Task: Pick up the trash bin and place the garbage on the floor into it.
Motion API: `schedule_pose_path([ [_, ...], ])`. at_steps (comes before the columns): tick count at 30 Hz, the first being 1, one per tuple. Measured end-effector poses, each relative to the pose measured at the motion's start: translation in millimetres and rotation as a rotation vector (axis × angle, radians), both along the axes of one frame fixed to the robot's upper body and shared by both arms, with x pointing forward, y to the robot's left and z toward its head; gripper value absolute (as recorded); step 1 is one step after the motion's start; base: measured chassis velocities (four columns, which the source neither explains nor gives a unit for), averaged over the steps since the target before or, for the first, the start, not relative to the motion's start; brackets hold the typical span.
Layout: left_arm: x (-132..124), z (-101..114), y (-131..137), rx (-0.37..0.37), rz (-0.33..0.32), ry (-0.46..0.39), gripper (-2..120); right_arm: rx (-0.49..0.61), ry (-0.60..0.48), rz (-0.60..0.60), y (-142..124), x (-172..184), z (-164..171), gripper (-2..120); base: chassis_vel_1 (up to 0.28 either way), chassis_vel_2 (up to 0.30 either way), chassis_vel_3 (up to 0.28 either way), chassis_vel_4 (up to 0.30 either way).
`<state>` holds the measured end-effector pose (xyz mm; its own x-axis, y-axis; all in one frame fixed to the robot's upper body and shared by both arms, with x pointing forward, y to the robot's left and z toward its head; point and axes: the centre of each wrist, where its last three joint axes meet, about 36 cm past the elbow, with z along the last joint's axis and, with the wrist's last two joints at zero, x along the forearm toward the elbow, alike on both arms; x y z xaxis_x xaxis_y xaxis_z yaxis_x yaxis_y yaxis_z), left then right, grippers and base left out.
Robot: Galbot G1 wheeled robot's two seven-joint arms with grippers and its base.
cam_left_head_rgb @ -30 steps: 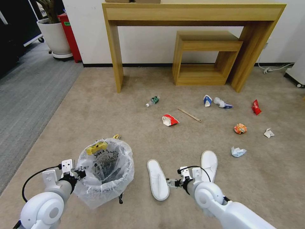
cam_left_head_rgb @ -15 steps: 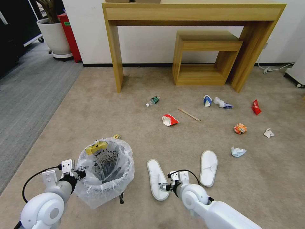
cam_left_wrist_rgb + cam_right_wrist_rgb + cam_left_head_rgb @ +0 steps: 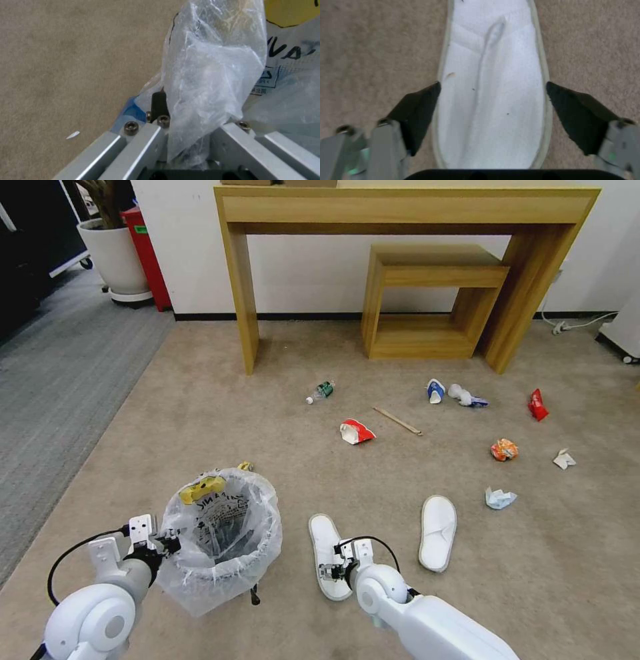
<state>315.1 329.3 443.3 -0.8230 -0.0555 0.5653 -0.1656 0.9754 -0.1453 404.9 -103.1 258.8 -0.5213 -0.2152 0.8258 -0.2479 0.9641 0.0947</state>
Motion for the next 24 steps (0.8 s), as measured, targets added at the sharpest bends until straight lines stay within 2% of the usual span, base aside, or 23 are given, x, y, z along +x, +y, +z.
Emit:
schedule_pose_path([
  [3, 0.2, 1.6, -0.7, -0.002, -0.004, -0.004, 1, -0.003, -0.008, 0.002, 4.6, 1.1, -3.0, 73, 0.0, 0.0, 0.0, 0.0],
  [6, 0.0, 1.7, -1.6, -0.005, -0.007, -0.007, 1, -0.008, -0.018, 0.006, 9.1, 1.8, -6.1, 58, 0.0, 0.0, 0.0, 0.0],
  [7, 0.0, 1.7, -1.6, -0.005, -0.007, -0.007, 1, -0.008, -0.018, 0.006, 9.1, 1.8, -6.1, 58, 0.0, 0.0, 0.0, 0.0],
  [14, -0.8, 0.9, -5.1, -0.016, -0.017, -0.012, 1, -0.017, -0.024, 0.007, 6.8, -0.9, -9.0, 33, 0.0, 0.0, 0.0, 0.0],
  [18, -0.9, 1.6, -5.8, -0.017, -0.02, -0.017, 1, -0.026, -0.027, 0.008, 5.5, -4.5, -14.6, 26, 0.0, 0.0, 0.0, 0.0],
  [24, -0.3, 1.2, -9.3, -0.023, -0.032, -0.019, 1, -0.034, -0.024, 0.014, 4.2, -7.9, -18.7, 25, 0.0, 0.0, 0.0, 0.0],
])
